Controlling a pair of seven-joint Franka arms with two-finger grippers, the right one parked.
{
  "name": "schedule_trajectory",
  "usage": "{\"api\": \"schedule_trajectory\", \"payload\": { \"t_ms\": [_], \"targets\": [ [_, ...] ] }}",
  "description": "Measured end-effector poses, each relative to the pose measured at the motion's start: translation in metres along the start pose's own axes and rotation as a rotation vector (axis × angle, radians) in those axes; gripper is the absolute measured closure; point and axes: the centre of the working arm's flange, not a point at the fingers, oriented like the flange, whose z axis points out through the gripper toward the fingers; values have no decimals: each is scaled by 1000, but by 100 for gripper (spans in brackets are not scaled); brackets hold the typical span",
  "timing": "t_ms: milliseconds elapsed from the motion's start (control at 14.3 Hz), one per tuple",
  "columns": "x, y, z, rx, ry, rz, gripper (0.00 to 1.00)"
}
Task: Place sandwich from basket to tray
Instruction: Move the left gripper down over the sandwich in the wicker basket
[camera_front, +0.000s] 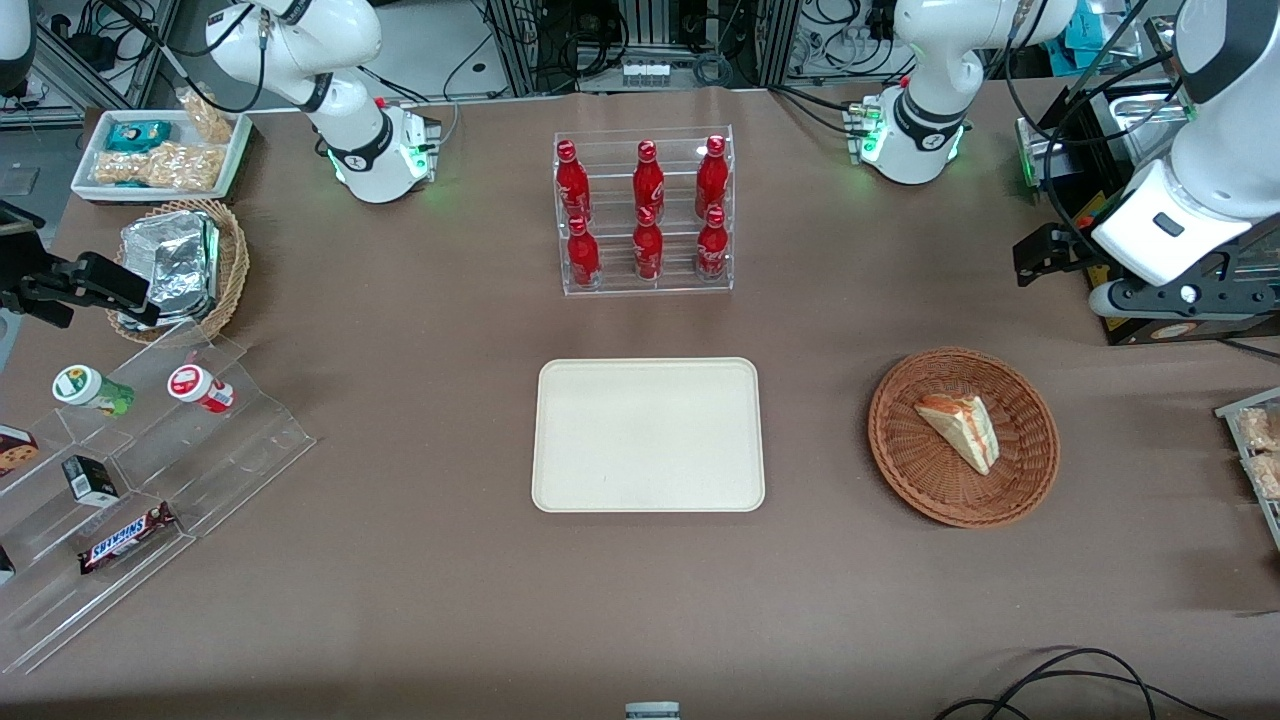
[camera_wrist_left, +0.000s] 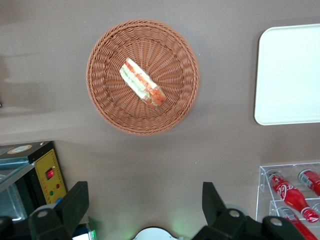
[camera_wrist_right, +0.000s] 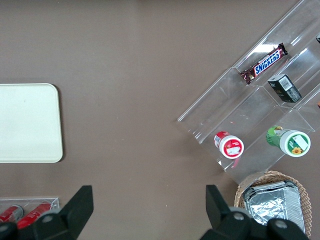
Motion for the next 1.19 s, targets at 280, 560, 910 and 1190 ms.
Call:
{"api": "schedule_trajectory", "payload": {
  "t_ms": [280,560,910,1190],
  "targets": [
    [2,-5,2,-6,-3,-10,0],
    [4,-7,5,-7,-12,-13,0],
    [18,-6,55,-7,-98,-12,0],
    [51,-5,153,-15,-117,-71,0]
  ]
}}
